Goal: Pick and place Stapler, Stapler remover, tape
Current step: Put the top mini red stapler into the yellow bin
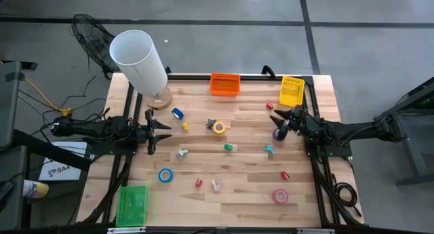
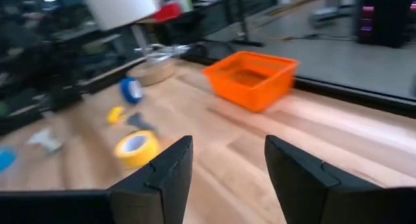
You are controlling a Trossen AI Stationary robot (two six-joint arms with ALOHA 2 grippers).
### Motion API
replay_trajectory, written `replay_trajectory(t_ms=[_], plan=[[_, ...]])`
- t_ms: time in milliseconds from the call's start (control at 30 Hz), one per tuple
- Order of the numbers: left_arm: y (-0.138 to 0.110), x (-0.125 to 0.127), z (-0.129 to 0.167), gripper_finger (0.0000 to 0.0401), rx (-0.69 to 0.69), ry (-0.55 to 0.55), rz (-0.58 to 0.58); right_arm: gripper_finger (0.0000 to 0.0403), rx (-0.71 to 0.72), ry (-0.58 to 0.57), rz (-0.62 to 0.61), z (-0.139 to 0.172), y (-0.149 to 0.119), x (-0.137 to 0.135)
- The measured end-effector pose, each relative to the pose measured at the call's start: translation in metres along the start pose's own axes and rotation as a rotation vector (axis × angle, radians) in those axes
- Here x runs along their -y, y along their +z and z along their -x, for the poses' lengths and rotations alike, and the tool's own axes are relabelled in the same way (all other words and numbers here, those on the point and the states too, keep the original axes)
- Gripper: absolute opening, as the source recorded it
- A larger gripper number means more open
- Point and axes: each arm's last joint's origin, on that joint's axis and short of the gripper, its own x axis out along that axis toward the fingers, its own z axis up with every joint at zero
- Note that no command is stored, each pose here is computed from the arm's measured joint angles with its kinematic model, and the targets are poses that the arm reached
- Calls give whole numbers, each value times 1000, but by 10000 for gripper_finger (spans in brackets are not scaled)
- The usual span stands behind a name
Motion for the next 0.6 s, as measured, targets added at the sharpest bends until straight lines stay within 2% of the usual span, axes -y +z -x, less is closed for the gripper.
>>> replay_trajectory(t_ms=[333,600], plan=[[0,0,0,135,0,0,0,183,32,-114,3,-1,18,-5],[0,0,0,135,0,0,0,183,-58,-187,44,-11,16,-10]])
